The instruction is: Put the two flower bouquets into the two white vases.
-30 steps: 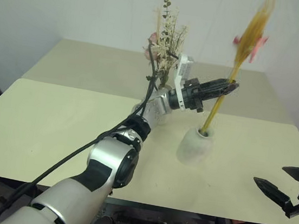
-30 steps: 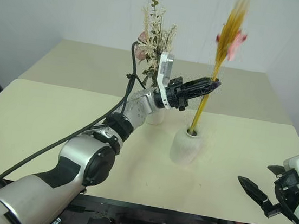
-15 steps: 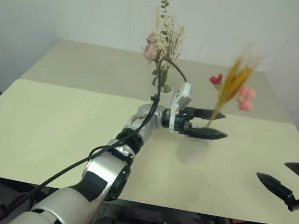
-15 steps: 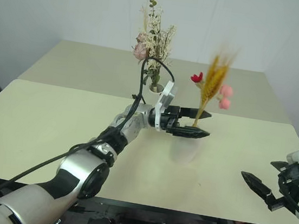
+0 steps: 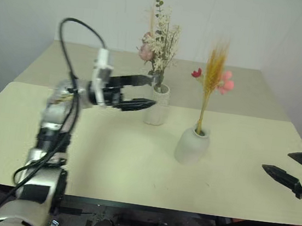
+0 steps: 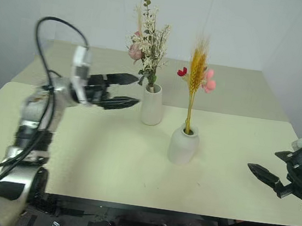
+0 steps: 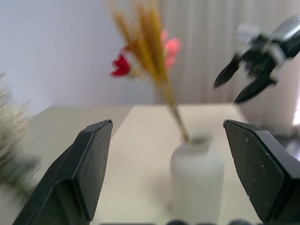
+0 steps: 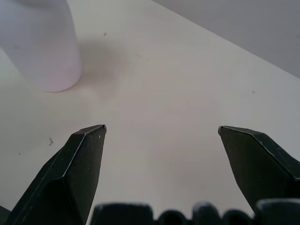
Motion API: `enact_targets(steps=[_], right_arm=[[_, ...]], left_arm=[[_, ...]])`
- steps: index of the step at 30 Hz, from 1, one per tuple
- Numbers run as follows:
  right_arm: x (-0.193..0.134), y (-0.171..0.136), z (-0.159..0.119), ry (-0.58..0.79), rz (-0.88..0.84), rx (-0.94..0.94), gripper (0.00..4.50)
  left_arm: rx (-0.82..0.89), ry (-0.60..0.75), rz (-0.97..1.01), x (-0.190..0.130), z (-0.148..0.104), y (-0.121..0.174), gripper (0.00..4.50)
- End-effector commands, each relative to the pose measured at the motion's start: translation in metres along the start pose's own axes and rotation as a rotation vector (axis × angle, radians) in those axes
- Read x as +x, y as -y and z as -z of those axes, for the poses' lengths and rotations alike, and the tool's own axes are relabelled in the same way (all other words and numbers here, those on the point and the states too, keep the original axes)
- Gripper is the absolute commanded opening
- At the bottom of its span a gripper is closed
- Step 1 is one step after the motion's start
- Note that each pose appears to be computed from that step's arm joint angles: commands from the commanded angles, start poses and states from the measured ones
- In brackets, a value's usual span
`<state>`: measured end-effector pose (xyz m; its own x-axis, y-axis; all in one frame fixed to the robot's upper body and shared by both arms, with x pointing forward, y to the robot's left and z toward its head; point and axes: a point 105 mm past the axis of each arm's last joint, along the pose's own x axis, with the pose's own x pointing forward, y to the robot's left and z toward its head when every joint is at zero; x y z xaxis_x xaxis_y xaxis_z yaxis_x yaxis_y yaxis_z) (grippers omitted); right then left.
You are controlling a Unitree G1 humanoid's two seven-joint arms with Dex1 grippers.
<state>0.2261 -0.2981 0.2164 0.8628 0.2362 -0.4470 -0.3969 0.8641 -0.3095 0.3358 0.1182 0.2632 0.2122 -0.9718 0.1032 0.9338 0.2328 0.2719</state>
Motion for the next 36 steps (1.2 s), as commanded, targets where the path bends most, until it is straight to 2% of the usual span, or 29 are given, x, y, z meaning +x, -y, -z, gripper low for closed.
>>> enact_targets(steps=[1, 7, 13, 21, 31, 36], right_arm=[[-0.008, 0.013, -0.013, 0.027, 0.033, -0.059, 4.50], [-0.014, 0.023, -0.014, 0.019, 0.019, -0.068, 4.50], [-0.019, 0.030, -0.022, 0.057, -0.003, -0.076, 4.50], [-0.021, 0.029, -0.033, 0.106, -0.086, -0.092, 4.50], [-0.019, 0.022, -0.037, 0.119, -0.113, -0.108, 4.50], [-0.022, 0.027, -0.032, 0.112, -0.078, -0.109, 4.50]], left_arm=[[0.072, -0.014, -0.061, -0.026, -0.022, 0.009, 4.11], [0.111, -0.126, -0.203, -0.071, -0.031, 0.019, 4.11], [0.165, -0.226, -0.320, -0.102, -0.031, 0.021, 4.11], [0.229, -0.271, -0.327, -0.110, -0.048, 0.031, 4.11], [0.261, -0.327, -0.326, -0.113, -0.040, 0.028, 4.11], [0.285, -0.345, -0.319, -0.116, -0.044, 0.025, 4.11]])
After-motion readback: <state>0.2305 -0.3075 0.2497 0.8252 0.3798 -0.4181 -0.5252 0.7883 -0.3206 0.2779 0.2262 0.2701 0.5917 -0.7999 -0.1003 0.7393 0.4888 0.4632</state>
